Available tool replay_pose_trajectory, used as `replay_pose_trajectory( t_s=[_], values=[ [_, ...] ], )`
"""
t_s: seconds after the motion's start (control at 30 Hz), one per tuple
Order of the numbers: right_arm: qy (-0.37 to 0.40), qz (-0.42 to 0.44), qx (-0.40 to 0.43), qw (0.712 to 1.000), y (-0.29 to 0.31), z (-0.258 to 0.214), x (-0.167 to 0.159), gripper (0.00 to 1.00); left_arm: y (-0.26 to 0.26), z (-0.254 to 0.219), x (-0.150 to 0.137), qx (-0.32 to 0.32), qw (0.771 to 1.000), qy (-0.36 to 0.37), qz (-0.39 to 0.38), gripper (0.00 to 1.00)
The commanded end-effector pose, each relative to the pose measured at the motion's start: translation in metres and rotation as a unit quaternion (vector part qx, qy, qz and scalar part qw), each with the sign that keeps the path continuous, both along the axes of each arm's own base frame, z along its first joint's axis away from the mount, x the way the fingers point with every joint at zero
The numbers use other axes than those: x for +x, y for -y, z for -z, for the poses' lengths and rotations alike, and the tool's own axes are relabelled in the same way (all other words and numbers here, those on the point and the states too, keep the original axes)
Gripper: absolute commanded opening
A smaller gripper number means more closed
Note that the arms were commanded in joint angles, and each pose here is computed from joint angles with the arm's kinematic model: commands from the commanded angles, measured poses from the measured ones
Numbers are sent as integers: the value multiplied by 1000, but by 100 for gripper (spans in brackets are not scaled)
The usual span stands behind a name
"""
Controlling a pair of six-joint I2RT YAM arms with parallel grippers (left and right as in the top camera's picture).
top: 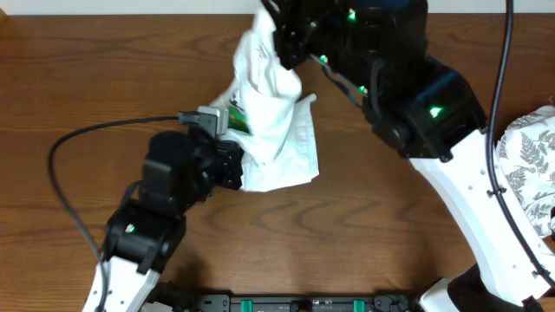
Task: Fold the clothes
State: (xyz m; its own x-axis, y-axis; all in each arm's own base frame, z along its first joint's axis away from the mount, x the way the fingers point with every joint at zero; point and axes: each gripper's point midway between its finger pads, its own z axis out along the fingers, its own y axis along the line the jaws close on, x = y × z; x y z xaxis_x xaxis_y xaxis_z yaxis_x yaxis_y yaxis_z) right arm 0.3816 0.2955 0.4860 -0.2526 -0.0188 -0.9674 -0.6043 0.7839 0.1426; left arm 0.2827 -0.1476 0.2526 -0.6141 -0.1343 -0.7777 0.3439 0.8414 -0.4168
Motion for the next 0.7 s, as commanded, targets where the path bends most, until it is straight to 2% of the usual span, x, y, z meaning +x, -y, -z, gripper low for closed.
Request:
replay_pose_trajectory(
  t_s=[0.0,0.23,0.37,0.57,0.67],
  values=[
    [-9,49,-29,998,24,12,19,15,-1,-52,-5,-41,998,49,-12,6],
    [-92,65,-107,988,45,75,31,37,-3,-110,-9,-80,990,114,-16,6],
    [-163,52,-173,970,50,126,25,40,-9,-133,-4,-88,984,153,-35,6],
    [-264,-96,-252,926,28,202,-12,42,-31,-157,8,-76,971,204,-99,6],
    [-284,-127,-267,912,23,219,-19,45,-45,-168,13,-57,961,234,-135,6]
  ],
)
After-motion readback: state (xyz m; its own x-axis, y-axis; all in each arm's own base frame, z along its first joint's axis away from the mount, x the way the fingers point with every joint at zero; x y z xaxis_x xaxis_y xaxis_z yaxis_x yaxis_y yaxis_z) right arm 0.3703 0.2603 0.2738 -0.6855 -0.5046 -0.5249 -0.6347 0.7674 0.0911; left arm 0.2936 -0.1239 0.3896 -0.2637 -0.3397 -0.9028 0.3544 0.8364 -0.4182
